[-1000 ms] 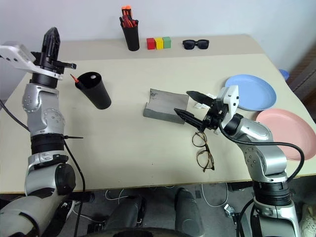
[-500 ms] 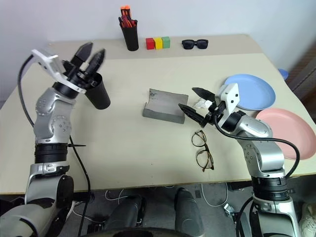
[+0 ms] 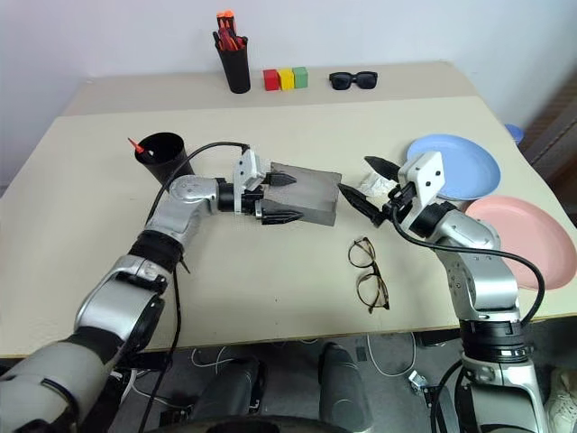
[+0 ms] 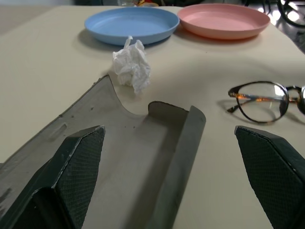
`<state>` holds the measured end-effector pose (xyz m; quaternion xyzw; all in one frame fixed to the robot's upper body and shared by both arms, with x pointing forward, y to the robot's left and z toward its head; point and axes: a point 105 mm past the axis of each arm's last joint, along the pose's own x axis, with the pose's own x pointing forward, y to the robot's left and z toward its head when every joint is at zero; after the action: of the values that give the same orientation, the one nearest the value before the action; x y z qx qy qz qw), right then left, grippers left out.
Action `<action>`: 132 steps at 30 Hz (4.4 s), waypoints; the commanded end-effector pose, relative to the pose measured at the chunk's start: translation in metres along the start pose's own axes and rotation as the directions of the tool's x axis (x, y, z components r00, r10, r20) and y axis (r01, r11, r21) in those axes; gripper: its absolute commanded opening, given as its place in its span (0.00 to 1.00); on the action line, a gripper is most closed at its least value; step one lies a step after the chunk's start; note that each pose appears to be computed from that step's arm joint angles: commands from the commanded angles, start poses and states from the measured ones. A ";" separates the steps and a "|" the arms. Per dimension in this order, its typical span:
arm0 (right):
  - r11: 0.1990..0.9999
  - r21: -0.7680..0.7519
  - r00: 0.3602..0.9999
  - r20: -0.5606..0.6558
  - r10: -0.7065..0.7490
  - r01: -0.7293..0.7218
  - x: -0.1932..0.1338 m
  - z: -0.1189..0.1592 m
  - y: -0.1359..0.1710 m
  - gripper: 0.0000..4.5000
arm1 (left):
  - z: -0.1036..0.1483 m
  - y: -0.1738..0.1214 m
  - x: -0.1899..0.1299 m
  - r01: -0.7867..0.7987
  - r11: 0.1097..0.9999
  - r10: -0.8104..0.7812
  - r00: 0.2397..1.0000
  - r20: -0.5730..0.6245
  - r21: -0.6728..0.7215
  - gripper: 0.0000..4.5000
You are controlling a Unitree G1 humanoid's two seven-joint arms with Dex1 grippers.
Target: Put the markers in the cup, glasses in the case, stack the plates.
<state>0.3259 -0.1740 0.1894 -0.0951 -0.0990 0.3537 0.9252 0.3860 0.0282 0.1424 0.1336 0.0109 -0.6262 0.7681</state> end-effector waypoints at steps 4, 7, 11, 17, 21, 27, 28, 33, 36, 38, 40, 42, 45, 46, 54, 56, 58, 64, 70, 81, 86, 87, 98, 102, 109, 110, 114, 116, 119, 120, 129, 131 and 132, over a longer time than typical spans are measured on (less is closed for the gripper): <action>0.998 -0.053 0.998 0.058 -0.029 0.032 -0.005 0.019 0.001 0.83 | -0.009 -0.003 0.014 0.077 0.996 -0.070 0.990 -0.123 0.051 1.00; 0.998 -0.054 0.998 0.057 -0.040 0.043 -0.006 0.019 0.001 0.83 | -0.014 -0.007 0.019 0.108 0.993 -0.097 0.982 -0.165 0.057 1.00; 0.998 -0.052 0.997 0.056 -0.044 0.047 -0.007 0.018 0.002 0.83 | -0.018 -0.012 0.021 0.138 0.988 -0.121 0.975 -0.188 0.076 0.80; 0.998 -0.052 0.999 0.040 -0.035 0.037 -0.006 0.012 0.005 0.83 | -0.017 -0.013 0.020 0.151 0.987 -0.139 0.974 -0.177 0.056 0.13; 0.998 -0.053 0.999 0.043 -0.032 0.034 -0.005 0.013 0.003 0.83 | -0.012 -0.009 0.010 0.166 0.986 -0.157 0.972 -0.176 0.035 0.01; 0.998 -0.055 0.999 0.031 -0.022 0.024 -0.006 0.010 0.004 0.83 | -0.001 -0.012 -0.023 0.263 0.965 -0.258 0.941 -0.220 -0.007 0.01; 0.998 -0.054 0.999 0.028 -0.020 0.021 -0.007 0.009 0.005 0.83 | 0.000 -0.014 -0.029 0.265 0.964 -0.262 0.936 -0.236 -0.018 0.01; 0.999 -0.053 1.000 0.024 -0.007 0.008 -0.006 0.005 0.006 0.83 | -0.001 -0.014 -0.053 0.181 0.983 -0.179 0.942 -0.283 -0.017 0.01; 0.999 -0.050 1.000 0.030 0.003 -0.001 -0.002 0.005 0.007 0.83 | -0.008 -0.022 -0.052 0.124 0.992 -0.123 0.946 -0.299 -0.015 0.01; 0.999 -0.048 0.999 0.038 0.003 -0.001 -0.001 0.006 0.006 0.83 | -0.010 -0.026 -0.048 0.087 0.996 -0.086 0.950 -0.300 -0.009 0.01; 0.999 -0.050 0.999 0.040 0.006 -0.004 0.000 0.006 0.006 0.83 | -0.008 -0.029 -0.043 0.062 0.998 -0.062 0.957 -0.284 -0.008 0.01; 0.999 -0.053 0.999 0.039 0.011 -0.009 0.001 0.005 0.006 0.83 | -0.005 -0.037 -0.038 0.051 0.998 -0.058 0.963 -0.264 -0.033 0.01; 0.997 -0.079 0.999 0.031 0.030 -0.028 0.000 0.007 0.006 0.83 | -0.011 -0.046 -0.034 0.037 0.998 -0.049 0.955 -0.293 -0.047 0.01; 0.996 -0.084 0.999 0.031 0.028 -0.026 0.000 0.008 0.005 0.83 | -0.012 -0.047 -0.032 0.009 0.998 -0.028 0.954 -0.298 -0.066 0.01; 0.996 -0.089 0.999 0.035 0.025 -0.022 0.000 0.009 0.002 0.83 | -0.012 -0.050 -0.023 -0.091 0.992 0.060 0.953 -0.298 -0.092 0.01; 0.996 -0.086 0.999 0.039 0.023 -0.019 0.000 0.010 0.001 0.83 | -0.012 -0.050 -0.022 -0.075 0.994 0.047 0.957 -0.287 -0.086 0.08; 0.995 -0.092 0.999 0.034 0.033 -0.030 0.001 0.010 0.003 0.83 | -0.016 -0.050 -0.025 -0.058 0.996 0.036 0.951 -0.308 -0.062 0.24; 0.995 -0.074 0.998 0.001 0.061 -0.061 -0.001 0.012 0.005 0.83 | 0.006 -0.040 -0.034 -0.073 0.996 0.060 0.971 -0.232 -0.048 0.91; 0.995 0.035 0.983 -0.153 0.098 -0.094 -0.017 0.004 0.015 0.83 | 0.048 -0.054 -0.063 0.037 0.999 -0.038 0.998 -0.056 -0.020 0.98; 0.999 -0.035 0.763 -0.647 -0.019 -0.004 -0.077 -0.024 0.036 0.83 | 0.072 -0.059 -0.146 0.008 0.984 0.029 0.978 0.204 -0.177 0.98; 0.981 0.042 0.711 -0.694 -0.108 0.191 -0.094 -0.030 0.030 0.83 | 0.070 -0.063 -0.155 0.014 0.977 0.034 0.974 0.224 -0.212 0.98; 0.973 0.065 0.714 -0.690 -0.118 0.223 -0.094 -0.030 0.029 0.83 | 0.070 -0.064 -0.155 0.016 0.977 0.034 0.973 0.229 -0.214 0.98; 0.916 0.248 0.720 -0.692 -0.060 0.315 -0.084 -0.040 0.048 0.83 | 0.066 -0.071 -0.163 0.019 0.973 0.031 0.977 0.212 -0.232 0.98; 0.921 0.249 0.700 -0.713 -0.034 0.299 -0.085 -0.045 0.053 0.78 | 0.067 -0.071 -0.161 0.010 0.975 0.039 0.976 0.215 -0.221 0.99; 0.917 0.264 0.689 -0.724 -0.016 0.298 -0.084 -0.053 0.055 0.11 | 0.069 -0.069 -0.157 -0.006 0.977 0.054 0.975 0.218 -0.212 1.00; 0.917 0.266 0.690 -0.724 -0.014 0.297 -0.084 -0.053 0.056 0.01 | 0.069 -0.069 -0.157 -0.009 0.977 0.056 0.975 0.216 -0.212 1.00; 0.919 0.271 0.687 -0.727 0.000 0.287 -0.082 -0.057 0.059 0.01 | 0.068 -0.069 -0.156 -0.019 0.978 0.064 0.976 0.208 -0.208 1.00; 0.922 0.265 0.689 -0.725 -0.002 0.281 -0.081 -0.055 0.057 0.01 | 0.068 -0.069 -0.157 -0.024 0.978 0.067 0.976 0.207 -0.207 1.00; 0.941 0.224 0.715 -0.699 -0.026 0.253 -0.076 -0.040 0.045 0.01 | 0.068 -0.068 -0.159 -0.030 0.976 0.075 0.976 0.206 -0.215 1.00; 0.949 0.202 0.732 -0.680 -0.042 0.242 -0.072 -0.030 0.037 0.01 | 0.068 -0.067 -0.160 -0.035 0.975 0.081 0.975 0.206 -0.219 1.00; 0.977 -0.035 0.890 -0.406 -0.206 0.210 0.008 0.023 -0.009 0.01 | 0.056 -0.064 -0.175 -0.101 0.967 0.144 0.975 0.170 -0.235 1.00; 0.986 -0.073 0.931 -0.325 -0.165 0.149 0.038 0.024 0.001 0.01 | 0.056 -0.066 -0.174 -0.104 0.967 0.147 0.974 0.172 -0.234 1.00; 0.987 -0.097 0.946 -0.288 -0.151 0.128 0.050 0.025 0.005 0.01 | 0.056 -0.067 -0.174 -0.109 0.965 0.152 0.973 0.174 -0.237 1.00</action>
<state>0.3468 -0.1475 0.2003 -0.1446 0.0806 0.2577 0.9519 0.2793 0.1693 0.2033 -0.0305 0.0249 -0.5808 0.8131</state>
